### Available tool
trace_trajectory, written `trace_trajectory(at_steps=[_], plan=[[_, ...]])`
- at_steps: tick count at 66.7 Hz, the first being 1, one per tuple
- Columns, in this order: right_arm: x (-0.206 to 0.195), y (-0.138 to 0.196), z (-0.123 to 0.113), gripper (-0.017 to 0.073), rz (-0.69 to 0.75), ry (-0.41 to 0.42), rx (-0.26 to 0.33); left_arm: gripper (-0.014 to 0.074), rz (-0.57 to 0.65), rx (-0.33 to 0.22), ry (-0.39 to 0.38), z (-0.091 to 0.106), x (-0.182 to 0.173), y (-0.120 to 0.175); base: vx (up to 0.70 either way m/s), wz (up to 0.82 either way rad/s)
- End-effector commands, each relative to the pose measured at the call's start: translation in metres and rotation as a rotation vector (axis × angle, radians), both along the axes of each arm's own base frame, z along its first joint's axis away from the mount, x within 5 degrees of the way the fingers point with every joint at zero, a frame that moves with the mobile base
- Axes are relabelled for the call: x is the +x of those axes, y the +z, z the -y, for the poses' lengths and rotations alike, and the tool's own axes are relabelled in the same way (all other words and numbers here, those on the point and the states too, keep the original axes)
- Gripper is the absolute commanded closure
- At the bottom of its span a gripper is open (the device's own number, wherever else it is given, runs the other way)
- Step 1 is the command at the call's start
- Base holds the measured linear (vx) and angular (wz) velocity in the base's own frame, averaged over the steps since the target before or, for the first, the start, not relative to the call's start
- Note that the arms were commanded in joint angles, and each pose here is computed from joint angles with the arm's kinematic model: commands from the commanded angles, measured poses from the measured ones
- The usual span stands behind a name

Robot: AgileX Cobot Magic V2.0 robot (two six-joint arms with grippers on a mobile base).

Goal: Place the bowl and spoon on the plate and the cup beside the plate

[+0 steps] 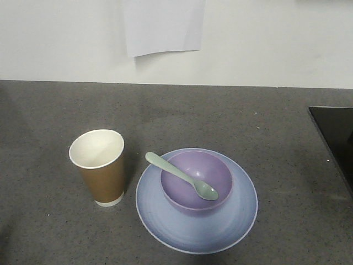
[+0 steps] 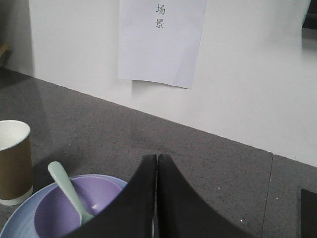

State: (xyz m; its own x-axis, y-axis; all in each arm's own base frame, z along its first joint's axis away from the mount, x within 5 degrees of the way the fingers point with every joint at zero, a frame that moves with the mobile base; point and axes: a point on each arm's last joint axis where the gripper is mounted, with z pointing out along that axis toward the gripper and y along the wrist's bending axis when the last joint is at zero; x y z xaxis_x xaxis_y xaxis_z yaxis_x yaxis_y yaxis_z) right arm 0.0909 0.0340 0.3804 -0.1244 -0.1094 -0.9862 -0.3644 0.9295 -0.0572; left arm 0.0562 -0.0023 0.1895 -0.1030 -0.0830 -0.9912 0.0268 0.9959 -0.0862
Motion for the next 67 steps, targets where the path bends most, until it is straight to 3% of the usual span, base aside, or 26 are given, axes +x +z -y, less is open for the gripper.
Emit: trace_trajectory(at_steps=[1, 18, 26, 35, 53, 67], plan=[[0.005, 0.001, 0.004, 0.0565, 0.077, -0.056, 0.033, 0.0601, 0.065, -0.010, 0.004, 0.000, 0.001, 0.008, 0.00, 0.00], [-0.009, -0.081, 0.021, 0.0565, 0.188, -0.208, 0.053, 0.0601, 0.065, -0.010, 0.004, 0.000, 0.001, 0.008, 0.00, 0.00], [-0.018, -0.114, 0.027, 0.0565, 0.206, -0.277, 0.128, 0.0601, 0.065, -0.010, 0.004, 0.000, 0.001, 0.008, 0.00, 0.00], [-0.022, -0.146, 0.031, 0.0565, 0.156, -0.327, 0.164, 0.0601, 0.065, -0.010, 0.004, 0.000, 0.001, 0.008, 0.00, 0.00], [-0.032, -0.170, 0.038, 0.0563, 0.176, -0.448, 0.217, 0.0601, 0.065, -0.010, 0.004, 0.000, 0.001, 0.008, 0.00, 0.00], [-0.035, -0.180, 0.039, 0.0562, 0.175, -0.471, 0.221, 0.0601, 0.065, -0.010, 0.004, 0.000, 0.001, 0.008, 0.00, 0.00]])
